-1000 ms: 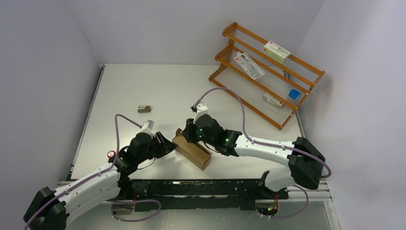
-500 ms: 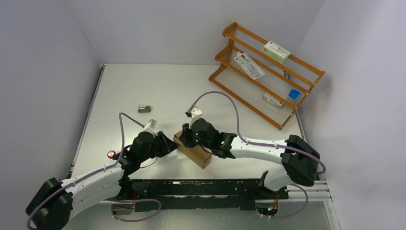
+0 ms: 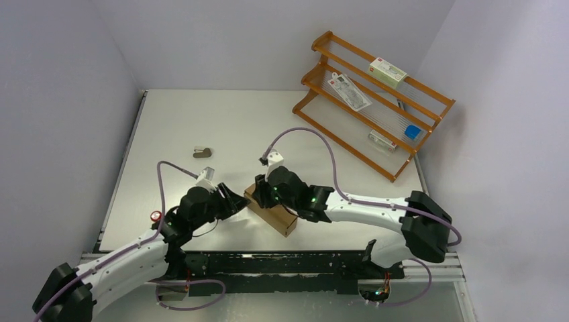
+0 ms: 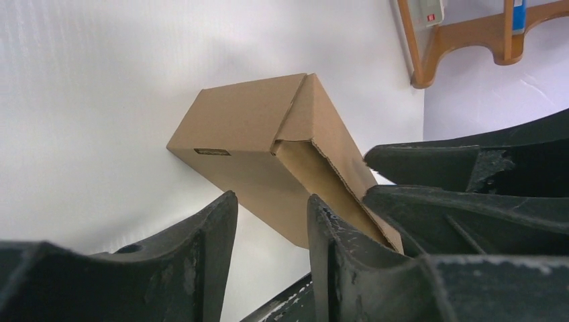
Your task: Fold the paper box
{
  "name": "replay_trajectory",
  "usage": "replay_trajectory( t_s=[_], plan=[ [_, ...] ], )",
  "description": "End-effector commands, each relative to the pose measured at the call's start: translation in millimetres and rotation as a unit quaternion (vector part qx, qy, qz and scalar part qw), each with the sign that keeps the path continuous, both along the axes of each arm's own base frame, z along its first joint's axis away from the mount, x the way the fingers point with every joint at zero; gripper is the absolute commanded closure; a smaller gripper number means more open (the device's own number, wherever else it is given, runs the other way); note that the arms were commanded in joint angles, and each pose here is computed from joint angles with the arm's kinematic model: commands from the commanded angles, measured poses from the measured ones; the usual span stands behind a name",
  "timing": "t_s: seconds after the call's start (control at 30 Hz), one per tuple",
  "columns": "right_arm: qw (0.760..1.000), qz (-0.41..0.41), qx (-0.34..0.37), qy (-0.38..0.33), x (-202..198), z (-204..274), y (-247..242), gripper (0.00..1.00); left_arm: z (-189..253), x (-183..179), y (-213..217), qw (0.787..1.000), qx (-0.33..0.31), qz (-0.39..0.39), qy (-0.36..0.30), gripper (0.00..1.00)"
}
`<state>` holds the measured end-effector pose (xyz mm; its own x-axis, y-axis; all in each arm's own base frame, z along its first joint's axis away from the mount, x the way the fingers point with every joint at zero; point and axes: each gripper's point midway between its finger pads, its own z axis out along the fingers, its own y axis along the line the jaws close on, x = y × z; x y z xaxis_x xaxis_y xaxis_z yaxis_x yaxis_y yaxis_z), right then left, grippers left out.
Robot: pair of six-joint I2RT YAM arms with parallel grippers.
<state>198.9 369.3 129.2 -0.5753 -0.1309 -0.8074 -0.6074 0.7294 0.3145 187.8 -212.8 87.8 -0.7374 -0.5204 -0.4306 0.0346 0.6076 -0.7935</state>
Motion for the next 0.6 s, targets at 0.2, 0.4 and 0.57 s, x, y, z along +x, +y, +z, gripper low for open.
replay_trajectory(
  t_s=[0.2,0.4,0.57],
  plan=[
    [0.996,-0.088,0.005,-0.007,-4,14,-59,0.52,38,9,19,0.998,0.021,0.038,-0.044,0.31],
    [0.994,-0.111,0.005,0.016,-10,-7,-75,0.47,59,25,19,0.995,0.041,0.051,-0.069,0.13],
    [0.994,-0.103,0.009,0.034,-18,-22,-74,0.47,58,36,13,0.995,0.056,0.051,-0.07,0.14]
  ],
)
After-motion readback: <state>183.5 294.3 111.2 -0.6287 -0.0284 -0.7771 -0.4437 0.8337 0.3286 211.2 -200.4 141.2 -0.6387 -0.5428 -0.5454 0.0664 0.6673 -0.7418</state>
